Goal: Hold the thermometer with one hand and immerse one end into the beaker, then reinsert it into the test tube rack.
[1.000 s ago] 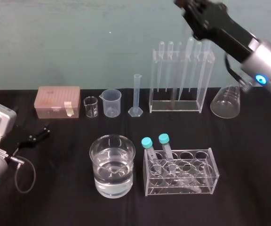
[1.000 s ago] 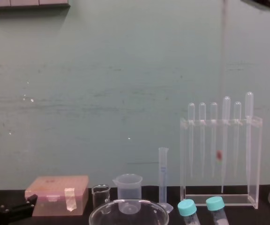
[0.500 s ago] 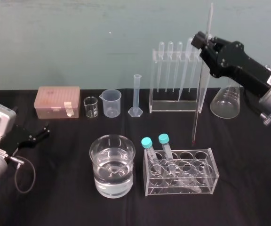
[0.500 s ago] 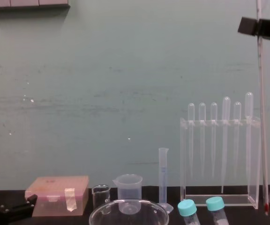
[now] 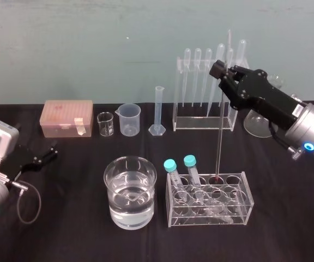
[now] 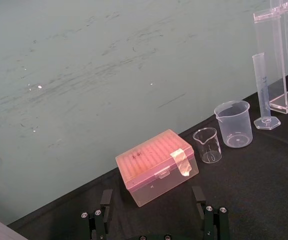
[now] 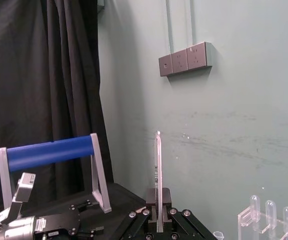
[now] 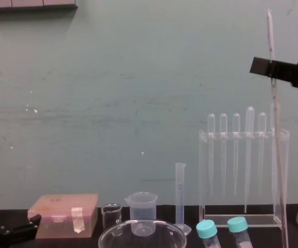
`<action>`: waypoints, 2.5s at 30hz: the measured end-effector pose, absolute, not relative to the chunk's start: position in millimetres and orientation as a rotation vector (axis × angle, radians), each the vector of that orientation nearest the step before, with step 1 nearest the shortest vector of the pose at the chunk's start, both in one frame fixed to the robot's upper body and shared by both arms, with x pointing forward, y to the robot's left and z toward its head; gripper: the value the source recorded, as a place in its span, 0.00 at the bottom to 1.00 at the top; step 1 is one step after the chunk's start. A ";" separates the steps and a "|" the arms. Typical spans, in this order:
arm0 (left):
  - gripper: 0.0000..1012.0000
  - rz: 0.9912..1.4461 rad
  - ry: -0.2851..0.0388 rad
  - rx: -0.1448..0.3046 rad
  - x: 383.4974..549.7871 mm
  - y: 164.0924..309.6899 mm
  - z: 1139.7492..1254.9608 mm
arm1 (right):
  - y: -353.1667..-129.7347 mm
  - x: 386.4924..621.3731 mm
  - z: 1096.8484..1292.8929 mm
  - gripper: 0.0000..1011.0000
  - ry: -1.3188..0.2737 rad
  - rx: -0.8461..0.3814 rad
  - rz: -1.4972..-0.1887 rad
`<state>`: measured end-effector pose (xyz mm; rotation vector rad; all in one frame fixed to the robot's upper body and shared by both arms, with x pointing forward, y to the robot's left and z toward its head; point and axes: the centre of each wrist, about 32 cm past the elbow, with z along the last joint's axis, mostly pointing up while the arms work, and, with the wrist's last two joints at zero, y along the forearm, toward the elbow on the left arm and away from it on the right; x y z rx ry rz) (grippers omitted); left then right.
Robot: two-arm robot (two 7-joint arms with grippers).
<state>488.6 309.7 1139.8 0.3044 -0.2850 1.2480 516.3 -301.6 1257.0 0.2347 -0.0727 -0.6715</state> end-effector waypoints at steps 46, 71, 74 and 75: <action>1.00 1.248 -0.285 0.304 488.6 309.7 1139.8 | -287.8 525.5 1213.1 0.09 -0.058 0.106 -0.679; 1.00 1.248 -0.285 0.304 488.6 309.7 1139.8 | -301.2 525.3 1215.4 0.83 -0.094 0.145 -0.839; 1.00 1.248 -0.285 0.304 488.6 309.7 1139.8 | -311.9 522.3 1210.2 0.93 -0.137 0.082 -1.048; 1.00 1.248 -0.285 0.305 488.6 309.7 1139.8 | -313.6 521.5 1207.8 0.93 -0.141 0.055 -1.087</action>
